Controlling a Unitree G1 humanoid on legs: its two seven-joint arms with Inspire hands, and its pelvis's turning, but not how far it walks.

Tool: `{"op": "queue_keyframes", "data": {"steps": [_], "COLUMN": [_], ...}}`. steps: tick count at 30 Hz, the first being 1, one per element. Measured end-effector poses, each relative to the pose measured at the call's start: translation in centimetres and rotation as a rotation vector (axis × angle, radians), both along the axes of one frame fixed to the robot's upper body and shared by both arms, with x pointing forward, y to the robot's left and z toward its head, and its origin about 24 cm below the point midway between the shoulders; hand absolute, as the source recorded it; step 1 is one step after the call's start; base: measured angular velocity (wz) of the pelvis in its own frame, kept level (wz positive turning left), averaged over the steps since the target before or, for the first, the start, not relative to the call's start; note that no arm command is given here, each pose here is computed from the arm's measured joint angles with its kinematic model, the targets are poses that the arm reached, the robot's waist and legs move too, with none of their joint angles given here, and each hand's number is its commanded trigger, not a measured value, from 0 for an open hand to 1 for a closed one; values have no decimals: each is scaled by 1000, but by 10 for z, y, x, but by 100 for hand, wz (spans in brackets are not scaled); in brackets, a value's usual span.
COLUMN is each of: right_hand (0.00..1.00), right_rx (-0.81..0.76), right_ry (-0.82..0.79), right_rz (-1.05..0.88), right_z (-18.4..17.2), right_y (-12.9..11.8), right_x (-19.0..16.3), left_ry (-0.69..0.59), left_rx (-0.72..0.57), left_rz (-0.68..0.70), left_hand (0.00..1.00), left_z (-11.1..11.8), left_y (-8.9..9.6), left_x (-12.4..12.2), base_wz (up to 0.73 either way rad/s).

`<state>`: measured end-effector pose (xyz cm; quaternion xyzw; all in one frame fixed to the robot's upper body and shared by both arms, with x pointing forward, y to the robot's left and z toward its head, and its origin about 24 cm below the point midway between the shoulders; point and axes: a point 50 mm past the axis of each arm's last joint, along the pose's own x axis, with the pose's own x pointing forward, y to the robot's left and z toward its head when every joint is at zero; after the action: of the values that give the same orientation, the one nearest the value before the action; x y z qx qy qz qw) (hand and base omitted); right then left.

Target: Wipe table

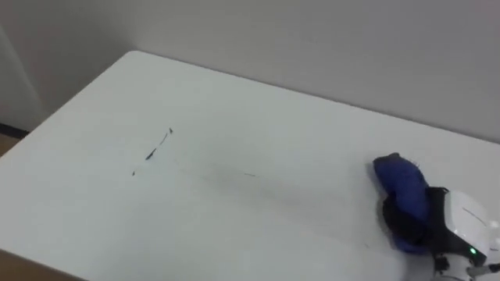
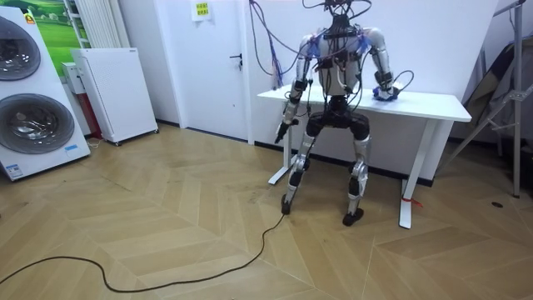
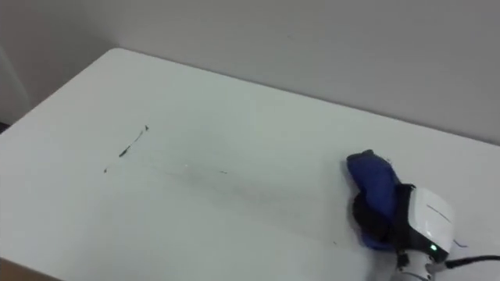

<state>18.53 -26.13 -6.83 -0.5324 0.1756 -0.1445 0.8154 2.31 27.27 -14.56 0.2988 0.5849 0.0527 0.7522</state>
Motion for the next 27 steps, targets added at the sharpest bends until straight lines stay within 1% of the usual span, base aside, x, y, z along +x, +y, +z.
{"op": "queue_keyframes", "data": {"steps": [1,4,5,6,7,8,9,12,13,14,16,18,19,20,21,23,26,27], "right_hand": [100,100,100,100,100,100,100,100,100,100,100,100,100,100,100,100,100,100], "right_rx": [8,46,64,58,63,67,71,84,88,92,90,59,31,15,-9,-27,-31,-22], "right_ry": [0,-12,-21,-29,-43,-50,-58,-58,-74,-83,-90,-57,-31,-18,5,10,9,16], "right_rz": [17,99,153,221,264,278,284,256,223,200,27,-109,-172,-195,-223,-241,-252,-244], "right_z": [5,19,27,35,39,39,38,20,14,11,2,-6,-9,-10,-10,-8,-7,-5], "right_y": [8,28,38,50,58,60,60,53,46,41,5,-18,-30,-36,-45,-49,-41,-35], "right_x": [13,43,56,65,68,68,65,41,28,20,-25,-55,-70,-76,-85,-81,-60,-47], "left_ry": [14,30,38,60,77,84,109,185,195,193,142,85,50,34,8,-4,-6,-9], "left_rx": [-8,-18,-12,-10,-7,-4,-1,13,26,32,69,103,109,108,97,86,92,76], "left_rz": [-15,-23,-33,-28,-17,-8,8,59,81,93,145,166,155,147,129,112,74,75], "left_hand": [0,0,0,0,0,0,0,0,0,0,0,0,0,0,0,0,0,0], "left_z": [-2,-4,-4,-5,-5,-4,-4,0,2,3,7,10,12,12,11,9,7,5], "left_y": [-5,-9,-10,-11,-11,-11,-10,-7,-3,-1,11,19,21,21,17,11,4,1], "left_x": [-1,-3,-4,-11,-16,-19,-30,-62,-68,-69,-62,-53,-45,-40,-33,-29,-22,-20], "base_wz": [-8,-14,-48,-64,-51,-40,-35,-15,26,51,66,23,0,-3,-19,-31,-37,-65]}}
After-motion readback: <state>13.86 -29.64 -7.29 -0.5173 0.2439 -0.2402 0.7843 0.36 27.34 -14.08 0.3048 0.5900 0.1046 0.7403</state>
